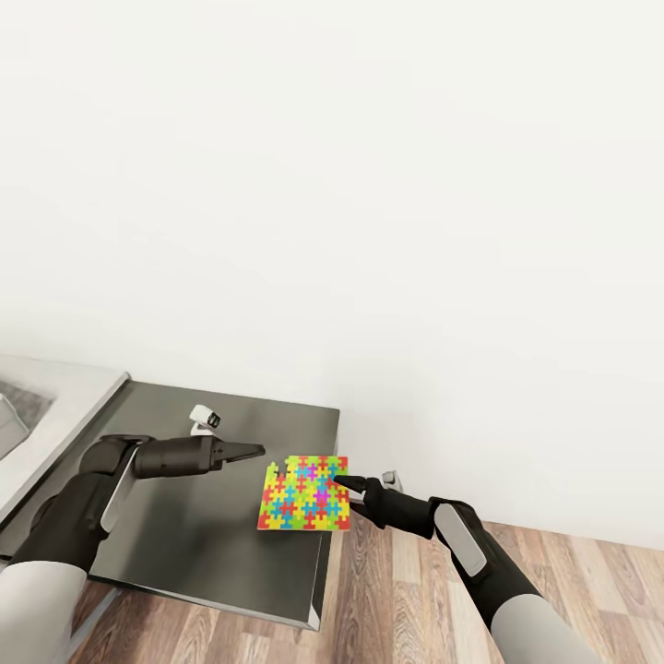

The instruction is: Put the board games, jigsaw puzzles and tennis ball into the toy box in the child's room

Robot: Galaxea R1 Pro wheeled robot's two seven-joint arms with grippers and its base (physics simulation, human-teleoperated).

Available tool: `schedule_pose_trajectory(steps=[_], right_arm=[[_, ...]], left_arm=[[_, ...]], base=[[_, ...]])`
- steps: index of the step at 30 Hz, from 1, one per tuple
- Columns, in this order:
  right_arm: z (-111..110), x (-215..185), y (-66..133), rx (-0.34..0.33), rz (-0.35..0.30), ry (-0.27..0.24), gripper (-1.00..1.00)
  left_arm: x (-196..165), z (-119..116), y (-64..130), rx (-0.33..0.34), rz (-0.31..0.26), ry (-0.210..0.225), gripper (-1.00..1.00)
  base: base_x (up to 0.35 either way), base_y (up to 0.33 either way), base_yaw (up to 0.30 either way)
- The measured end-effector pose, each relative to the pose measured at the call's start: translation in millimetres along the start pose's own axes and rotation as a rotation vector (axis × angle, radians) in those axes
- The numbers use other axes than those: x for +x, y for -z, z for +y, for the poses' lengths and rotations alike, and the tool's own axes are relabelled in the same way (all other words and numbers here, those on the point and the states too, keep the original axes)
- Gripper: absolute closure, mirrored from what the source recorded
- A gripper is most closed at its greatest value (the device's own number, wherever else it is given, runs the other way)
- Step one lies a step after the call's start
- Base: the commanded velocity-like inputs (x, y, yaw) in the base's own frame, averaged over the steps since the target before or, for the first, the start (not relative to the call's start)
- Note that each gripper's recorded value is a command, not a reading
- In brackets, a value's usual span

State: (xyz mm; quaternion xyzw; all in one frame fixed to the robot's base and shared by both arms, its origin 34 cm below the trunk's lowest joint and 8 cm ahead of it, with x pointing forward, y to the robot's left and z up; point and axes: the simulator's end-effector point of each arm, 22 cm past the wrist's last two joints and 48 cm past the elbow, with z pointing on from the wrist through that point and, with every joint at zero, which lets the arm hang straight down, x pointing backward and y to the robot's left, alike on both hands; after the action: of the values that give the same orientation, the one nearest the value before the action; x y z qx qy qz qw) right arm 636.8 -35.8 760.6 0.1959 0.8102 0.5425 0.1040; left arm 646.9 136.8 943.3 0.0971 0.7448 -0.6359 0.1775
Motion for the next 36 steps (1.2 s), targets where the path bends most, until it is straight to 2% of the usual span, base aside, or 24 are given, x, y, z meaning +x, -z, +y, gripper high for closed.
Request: schedule_pose_trajectory(steps=[29,30,36], right_arm=[[-2.0,0.8,-0.5,0.01,0.002,-0.001,-1.0],[-1.9,0.9,-0.5,0.01,0.002,-0.001,1.0],[1.4,0.7,-0.7,-0.004,0.001,-0.006,1.0]], left_arm=[[0.0,0.0,0.1,0.001,-0.001,0.0,-1.0],[0.0,0.0,0.0,0.001,-0.001,0.0,-1.0],[-0.1,-0.3,0.3,0.003,-0.001,0.0,-1.0]], base=[[0.0,0.046,0.0],[0.0,0.002,0.0],[0.0,0.0,0.0]])
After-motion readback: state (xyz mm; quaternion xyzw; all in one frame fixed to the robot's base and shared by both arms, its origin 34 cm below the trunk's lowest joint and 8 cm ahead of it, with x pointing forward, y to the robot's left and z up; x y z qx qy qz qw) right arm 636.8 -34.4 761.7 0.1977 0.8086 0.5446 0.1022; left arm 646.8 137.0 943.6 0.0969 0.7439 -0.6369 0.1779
